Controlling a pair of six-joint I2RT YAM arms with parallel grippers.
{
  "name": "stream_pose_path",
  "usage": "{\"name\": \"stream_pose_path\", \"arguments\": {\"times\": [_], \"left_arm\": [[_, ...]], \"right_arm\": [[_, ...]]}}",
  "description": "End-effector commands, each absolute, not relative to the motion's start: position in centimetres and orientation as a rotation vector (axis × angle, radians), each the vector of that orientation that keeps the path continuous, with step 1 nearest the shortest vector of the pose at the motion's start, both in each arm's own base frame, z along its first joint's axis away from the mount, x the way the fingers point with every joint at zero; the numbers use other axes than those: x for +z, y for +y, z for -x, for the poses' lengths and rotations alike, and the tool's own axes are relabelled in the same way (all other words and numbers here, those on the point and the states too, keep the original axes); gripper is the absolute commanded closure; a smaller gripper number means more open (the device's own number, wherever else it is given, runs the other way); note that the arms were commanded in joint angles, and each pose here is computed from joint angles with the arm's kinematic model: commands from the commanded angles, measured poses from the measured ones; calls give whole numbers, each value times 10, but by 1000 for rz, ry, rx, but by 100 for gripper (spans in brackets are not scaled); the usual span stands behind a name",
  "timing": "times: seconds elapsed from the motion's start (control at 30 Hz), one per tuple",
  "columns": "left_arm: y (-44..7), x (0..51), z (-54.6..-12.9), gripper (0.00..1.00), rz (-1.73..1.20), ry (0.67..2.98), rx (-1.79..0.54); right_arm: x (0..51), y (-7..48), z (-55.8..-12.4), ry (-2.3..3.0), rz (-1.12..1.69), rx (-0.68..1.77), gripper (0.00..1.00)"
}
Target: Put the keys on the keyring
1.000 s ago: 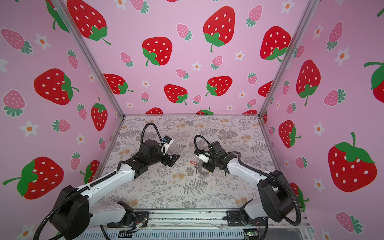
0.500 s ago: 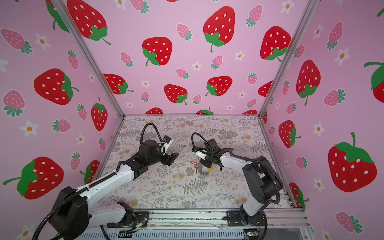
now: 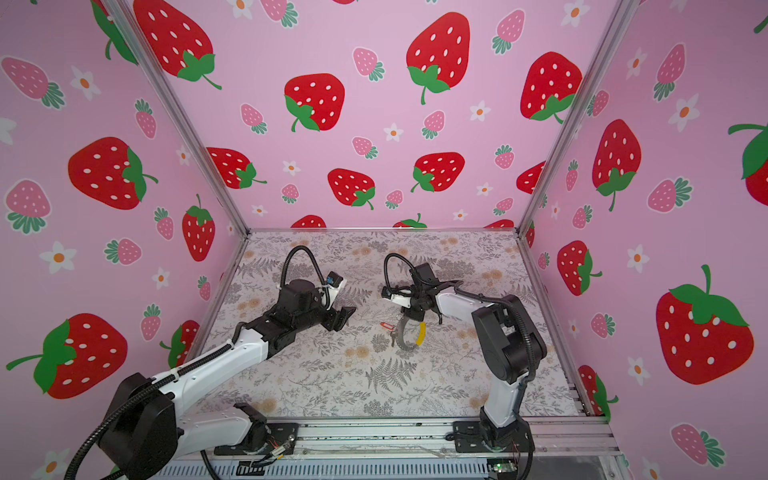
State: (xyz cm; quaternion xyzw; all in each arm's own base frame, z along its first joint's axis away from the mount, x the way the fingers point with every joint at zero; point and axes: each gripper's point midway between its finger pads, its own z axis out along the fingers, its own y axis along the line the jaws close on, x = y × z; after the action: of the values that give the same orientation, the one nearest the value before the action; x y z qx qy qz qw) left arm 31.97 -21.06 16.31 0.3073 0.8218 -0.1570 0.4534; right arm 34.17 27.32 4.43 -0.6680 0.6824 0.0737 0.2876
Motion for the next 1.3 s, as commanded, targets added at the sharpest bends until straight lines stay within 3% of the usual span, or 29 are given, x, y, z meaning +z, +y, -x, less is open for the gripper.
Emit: {"name": "stream_pose_path", "arguments": {"times": [0.0, 0.37, 0.43, 0.6, 0.83, 1.27], "left_arm": [[-215, 169, -322, 23, -786, 2015, -384], [-214, 166, -323, 26, -792, 2030, -376], [-214, 167, -323, 26, -790, 2030, -374], [-214, 166, -322, 26, -791, 2031, -372], [-215, 165, -324, 26, -796, 2031, -373], [-216, 164, -324, 28, -794, 2038, -379]], "right_arm": [[37, 276, -332, 1797, 1879, 267, 66], [28, 279, -328, 1788, 1919, 323, 67], [32, 276, -335, 1794, 1893, 281, 71], [55, 270, -351, 1776, 1792, 249, 71], [58, 278, -319, 1629, 1919, 409, 67], [38, 284, -304, 1673, 1983, 555, 68]]}}
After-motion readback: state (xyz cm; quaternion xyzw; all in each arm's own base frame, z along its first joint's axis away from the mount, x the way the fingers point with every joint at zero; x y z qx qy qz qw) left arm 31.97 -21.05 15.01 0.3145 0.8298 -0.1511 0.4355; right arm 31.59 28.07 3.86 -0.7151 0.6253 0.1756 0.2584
